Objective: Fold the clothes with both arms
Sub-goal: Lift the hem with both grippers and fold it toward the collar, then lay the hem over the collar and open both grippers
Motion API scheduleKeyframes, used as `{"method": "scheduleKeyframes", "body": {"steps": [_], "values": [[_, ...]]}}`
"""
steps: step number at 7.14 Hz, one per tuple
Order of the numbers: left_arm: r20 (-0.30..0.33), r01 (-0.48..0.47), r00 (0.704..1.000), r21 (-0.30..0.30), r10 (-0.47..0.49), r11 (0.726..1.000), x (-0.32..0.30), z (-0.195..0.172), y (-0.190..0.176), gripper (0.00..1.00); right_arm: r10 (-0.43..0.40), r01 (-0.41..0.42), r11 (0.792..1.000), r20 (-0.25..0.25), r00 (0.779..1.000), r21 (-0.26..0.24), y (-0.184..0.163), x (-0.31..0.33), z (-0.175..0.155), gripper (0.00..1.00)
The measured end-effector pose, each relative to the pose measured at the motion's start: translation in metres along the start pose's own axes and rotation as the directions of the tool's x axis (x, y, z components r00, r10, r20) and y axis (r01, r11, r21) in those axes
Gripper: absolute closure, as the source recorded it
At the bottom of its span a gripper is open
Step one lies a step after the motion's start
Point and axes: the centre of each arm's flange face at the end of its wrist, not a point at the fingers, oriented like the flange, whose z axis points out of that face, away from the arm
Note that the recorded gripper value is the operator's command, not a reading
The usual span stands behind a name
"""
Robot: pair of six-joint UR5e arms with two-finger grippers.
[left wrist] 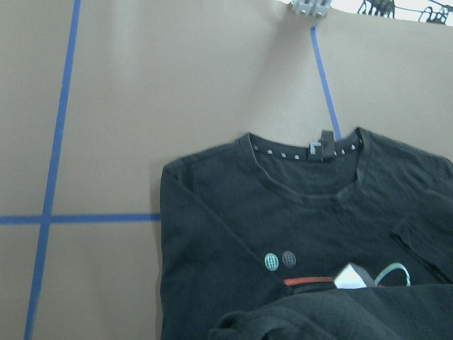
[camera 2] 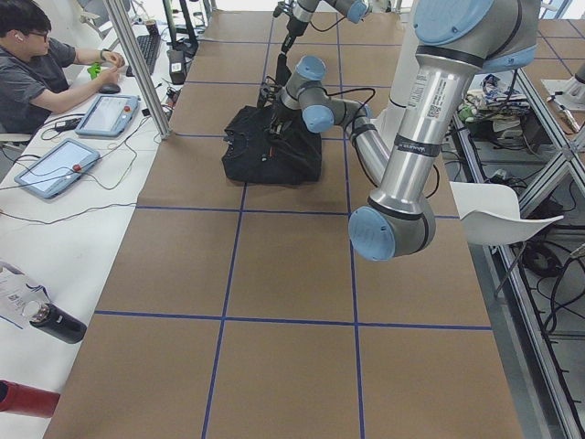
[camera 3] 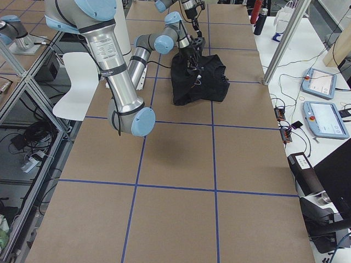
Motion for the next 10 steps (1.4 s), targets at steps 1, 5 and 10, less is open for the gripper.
{"method": "scheduleKeyframes", "body": {"steps": [1, 5, 10], "values": [[0.028, 0.000, 1.000, 0.015, 0.000, 1.000, 0.001, 0.022, -0.010, 1.00, 0.003, -0.003, 1.000, 0.000, 1.000, 0.018, -0.016, -0.006, 0.026, 1.00], [0.135, -0.055, 0.990, 0.043, 0.048, 0.998, -0.008, 0.087, -0.044, 1.00, 0.006, -0.004, 0.999, -0.053, 0.999, 0.034, -0.060, -0.038, 0.089, 1.00], [0.177, -0.085, 0.982, 0.064, 0.073, 0.994, -0.031, 0.124, -0.073, 1.00, 0.010, -0.008, 1.000, -0.077, 0.997, 0.022, -0.086, -0.030, 0.127, 1.00]]}}
